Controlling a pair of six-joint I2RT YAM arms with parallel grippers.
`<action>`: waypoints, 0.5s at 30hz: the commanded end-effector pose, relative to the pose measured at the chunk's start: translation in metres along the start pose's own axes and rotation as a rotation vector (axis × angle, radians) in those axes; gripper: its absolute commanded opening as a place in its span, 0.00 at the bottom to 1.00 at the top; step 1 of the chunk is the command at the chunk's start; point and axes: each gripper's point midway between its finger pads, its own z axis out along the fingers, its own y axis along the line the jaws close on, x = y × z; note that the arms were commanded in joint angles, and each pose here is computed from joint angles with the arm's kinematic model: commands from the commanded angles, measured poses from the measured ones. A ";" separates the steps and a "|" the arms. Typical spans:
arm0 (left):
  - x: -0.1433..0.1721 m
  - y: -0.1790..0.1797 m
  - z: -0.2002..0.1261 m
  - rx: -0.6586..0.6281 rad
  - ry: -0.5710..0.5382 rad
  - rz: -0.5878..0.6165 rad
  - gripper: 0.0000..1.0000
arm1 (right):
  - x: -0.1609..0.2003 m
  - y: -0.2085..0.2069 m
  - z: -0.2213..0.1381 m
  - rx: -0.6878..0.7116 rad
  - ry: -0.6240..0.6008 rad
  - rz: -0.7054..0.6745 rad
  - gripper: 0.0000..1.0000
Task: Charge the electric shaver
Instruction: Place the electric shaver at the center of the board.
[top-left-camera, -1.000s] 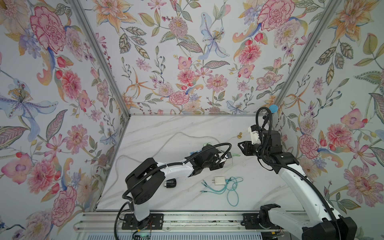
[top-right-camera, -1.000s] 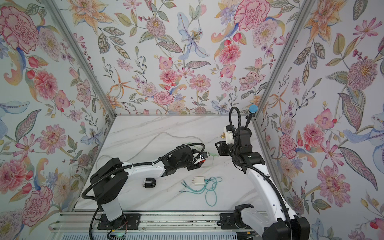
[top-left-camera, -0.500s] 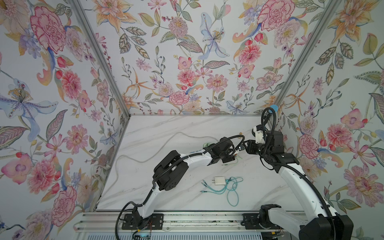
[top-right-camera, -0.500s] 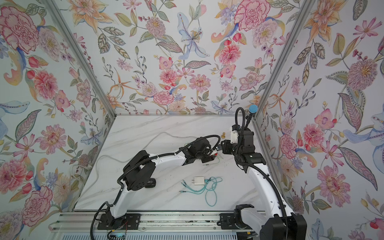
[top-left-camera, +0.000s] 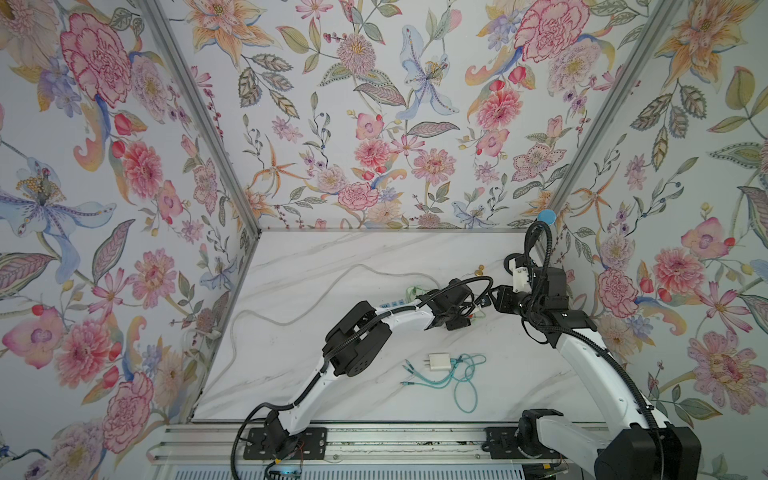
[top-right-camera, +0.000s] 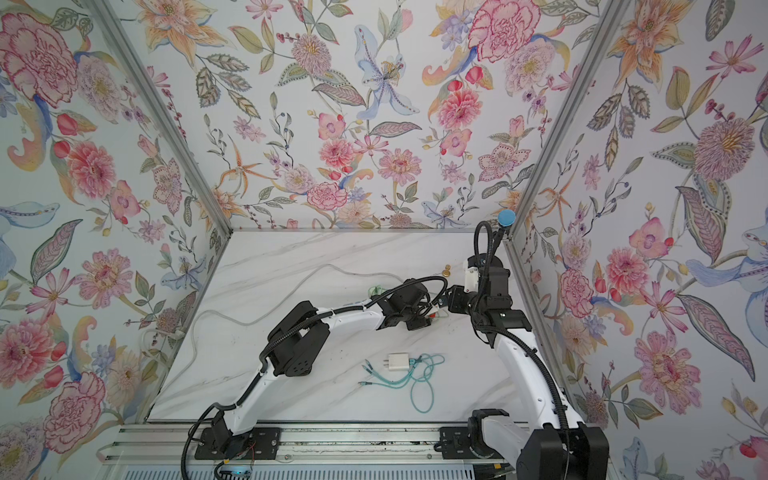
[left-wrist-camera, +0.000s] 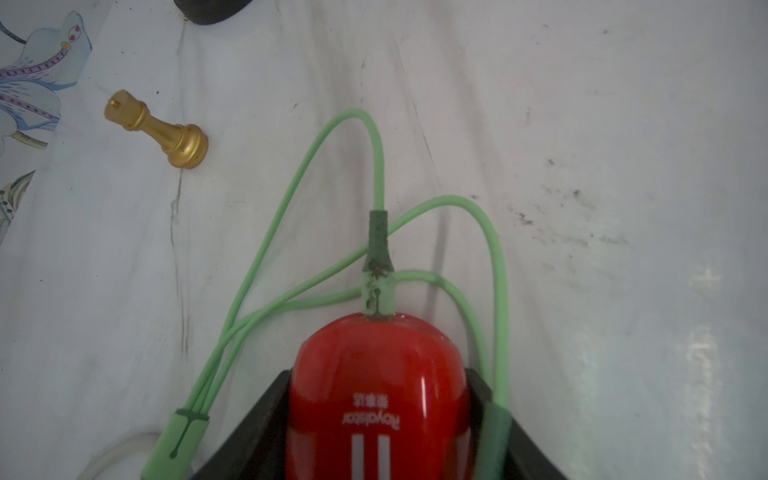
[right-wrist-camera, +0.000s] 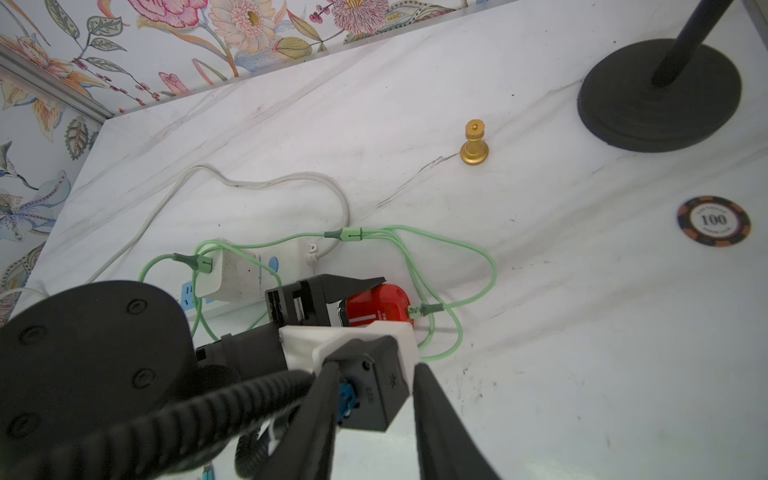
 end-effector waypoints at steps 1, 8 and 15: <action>0.008 -0.004 0.007 0.013 0.045 0.002 0.05 | -0.001 0.002 -0.001 -0.022 -0.013 0.014 0.34; -0.001 -0.001 -0.002 0.028 0.024 0.030 0.50 | -0.001 0.002 -0.002 -0.026 -0.016 0.016 0.36; -0.027 0.005 -0.040 0.033 -0.079 0.056 0.62 | 0.014 0.006 -0.009 -0.046 0.013 0.035 0.42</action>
